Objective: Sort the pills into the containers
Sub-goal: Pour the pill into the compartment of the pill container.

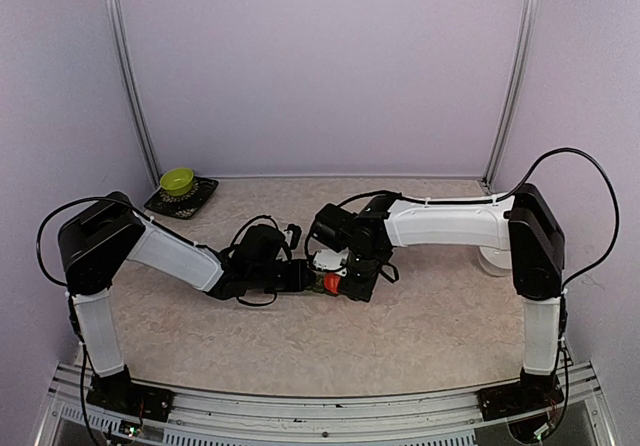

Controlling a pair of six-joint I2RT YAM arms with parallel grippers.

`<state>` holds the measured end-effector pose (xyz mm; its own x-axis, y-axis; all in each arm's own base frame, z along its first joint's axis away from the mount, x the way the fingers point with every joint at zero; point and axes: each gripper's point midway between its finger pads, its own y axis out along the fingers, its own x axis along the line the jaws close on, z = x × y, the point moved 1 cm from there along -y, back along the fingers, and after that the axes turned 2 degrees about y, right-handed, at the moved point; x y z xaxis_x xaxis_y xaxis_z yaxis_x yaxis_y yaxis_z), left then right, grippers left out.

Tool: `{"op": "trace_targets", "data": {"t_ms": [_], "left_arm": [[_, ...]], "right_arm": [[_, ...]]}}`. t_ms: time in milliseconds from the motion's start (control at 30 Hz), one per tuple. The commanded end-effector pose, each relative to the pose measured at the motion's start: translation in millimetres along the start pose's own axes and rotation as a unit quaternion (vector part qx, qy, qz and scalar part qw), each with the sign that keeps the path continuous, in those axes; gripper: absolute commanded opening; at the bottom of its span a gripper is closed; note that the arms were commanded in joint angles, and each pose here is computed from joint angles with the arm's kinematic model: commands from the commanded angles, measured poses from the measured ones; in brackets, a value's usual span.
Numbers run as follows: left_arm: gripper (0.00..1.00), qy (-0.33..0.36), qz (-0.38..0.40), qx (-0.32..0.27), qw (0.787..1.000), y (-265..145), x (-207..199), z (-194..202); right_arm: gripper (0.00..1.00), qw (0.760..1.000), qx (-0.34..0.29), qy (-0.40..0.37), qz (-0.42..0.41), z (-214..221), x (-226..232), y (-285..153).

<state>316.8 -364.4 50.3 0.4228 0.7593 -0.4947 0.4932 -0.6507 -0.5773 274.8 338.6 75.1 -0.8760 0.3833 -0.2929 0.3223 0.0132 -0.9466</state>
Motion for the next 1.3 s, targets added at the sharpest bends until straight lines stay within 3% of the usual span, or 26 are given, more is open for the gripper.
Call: {"op": "trace_targets", "data": {"t_ms": [0, 800, 1267], "left_arm": [[0.02, -0.004, -0.017, 0.022, 1.0, 0.6, 11.3, 13.4], [0.02, -0.006, -0.021, 0.022, 1.0, 0.8, 12.9, 14.4], [0.01, -0.005, -0.021, 0.021, 1.0, -0.7, 12.5, 13.1]], "right_arm": [[0.0, 0.999, -0.039, 0.01, -0.012, -5.1, 2.4, -12.7], [0.0, 0.994, -0.089, 0.063, -0.029, 15.8, 2.1, -2.8], [0.0, 0.974, -0.194, 0.095, -0.06, 2.7, 0.6, -8.5]]}}
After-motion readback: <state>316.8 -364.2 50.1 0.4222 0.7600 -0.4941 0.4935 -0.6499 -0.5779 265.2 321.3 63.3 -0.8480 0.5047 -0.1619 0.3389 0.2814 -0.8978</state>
